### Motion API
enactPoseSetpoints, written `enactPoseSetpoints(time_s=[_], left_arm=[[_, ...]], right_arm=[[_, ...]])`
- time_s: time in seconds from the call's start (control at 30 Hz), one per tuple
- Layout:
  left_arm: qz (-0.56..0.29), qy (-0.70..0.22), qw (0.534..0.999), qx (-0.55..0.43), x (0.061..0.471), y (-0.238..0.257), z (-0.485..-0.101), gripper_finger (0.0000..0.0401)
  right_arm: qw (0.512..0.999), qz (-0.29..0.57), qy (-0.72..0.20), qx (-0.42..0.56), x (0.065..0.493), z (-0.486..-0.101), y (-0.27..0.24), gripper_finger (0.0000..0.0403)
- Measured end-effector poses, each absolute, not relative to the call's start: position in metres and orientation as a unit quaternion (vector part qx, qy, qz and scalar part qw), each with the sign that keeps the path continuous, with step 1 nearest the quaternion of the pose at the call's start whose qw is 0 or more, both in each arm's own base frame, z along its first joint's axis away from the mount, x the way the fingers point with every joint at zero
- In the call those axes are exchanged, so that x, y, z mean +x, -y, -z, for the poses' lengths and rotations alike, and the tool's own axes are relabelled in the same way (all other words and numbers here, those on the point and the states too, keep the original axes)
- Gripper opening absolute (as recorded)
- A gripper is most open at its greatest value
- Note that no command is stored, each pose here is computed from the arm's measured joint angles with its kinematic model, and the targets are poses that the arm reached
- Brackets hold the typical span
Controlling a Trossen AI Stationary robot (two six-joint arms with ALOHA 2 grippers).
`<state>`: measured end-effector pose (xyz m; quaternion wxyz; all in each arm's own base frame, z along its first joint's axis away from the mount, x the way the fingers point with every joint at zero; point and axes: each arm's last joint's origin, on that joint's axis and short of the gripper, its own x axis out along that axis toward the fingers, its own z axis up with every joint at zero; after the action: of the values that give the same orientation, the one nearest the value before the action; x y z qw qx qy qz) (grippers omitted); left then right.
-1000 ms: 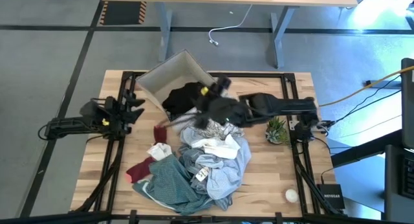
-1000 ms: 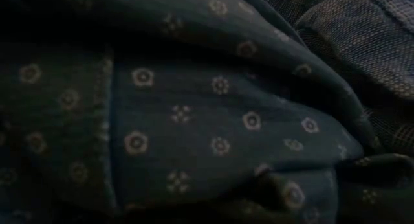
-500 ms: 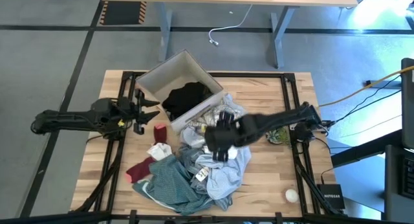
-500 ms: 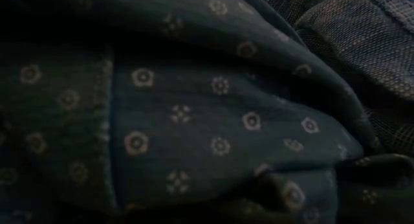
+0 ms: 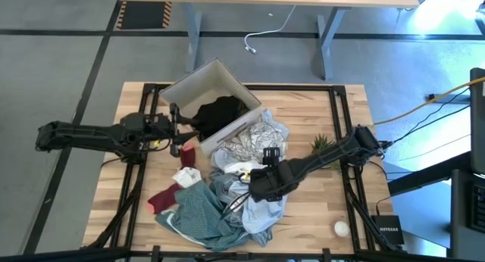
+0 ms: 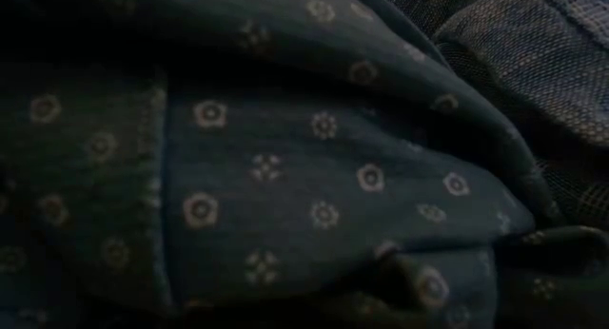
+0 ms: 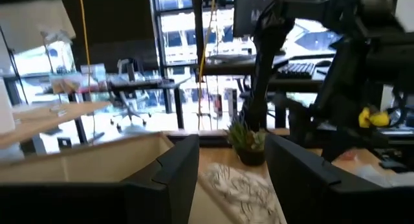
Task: Sort clothes
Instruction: Put the white underwear into the laundry organizer
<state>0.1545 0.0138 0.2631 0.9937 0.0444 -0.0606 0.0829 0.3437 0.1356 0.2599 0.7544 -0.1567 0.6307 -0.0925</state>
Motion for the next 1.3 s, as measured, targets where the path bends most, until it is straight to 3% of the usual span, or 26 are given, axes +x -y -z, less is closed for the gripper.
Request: enactPoseSetpoints(time_s=[0.27, 0.47, 0.7, 0.93, 1.07, 1.23, 1.3], left_arm=[[-0.099, 0.068, 0.986, 0.116, 0.16, -0.015, -0.276, 0.0171], [-0.119, 0.084, 0.983, 0.108, 0.162, -0.02, -0.279, 0.0171], [-0.123, 0.07, 0.986, 0.089, 0.167, -0.023, -0.274, 0.0171], [-0.123, 0.057, 0.987, 0.083, 0.173, -0.024, -0.27, 0.0171], [-0.123, 0.059, 0.987, 0.088, 0.175, -0.024, -0.269, 0.0171], [-0.128, 0.073, 0.984, 0.097, 0.175, -0.024, -0.272, 0.0171], [-0.135, 0.081, 0.983, 0.099, 0.174, -0.025, -0.274, 0.0171]], right_arm=[[0.799, 0.037, -0.596, -0.075, 0.344, -0.286, -0.115, 0.0246], [0.837, 0.01, -0.545, -0.041, 0.348, -0.3, -0.116, 0.0246], [0.82, 0.026, -0.567, -0.069, 0.347, -0.243, -0.102, 0.0246], [0.827, 0.034, -0.56, -0.037, 0.347, -0.197, -0.079, 0.0239], [0.829, 0.035, -0.554, -0.065, 0.347, -0.192, -0.076, 0.0188], [0.826, 0.057, -0.549, -0.116, 0.348, -0.198, -0.074, 0.0047], [0.827, 0.057, -0.545, -0.121, 0.351, -0.206, -0.075, 0.0021]])
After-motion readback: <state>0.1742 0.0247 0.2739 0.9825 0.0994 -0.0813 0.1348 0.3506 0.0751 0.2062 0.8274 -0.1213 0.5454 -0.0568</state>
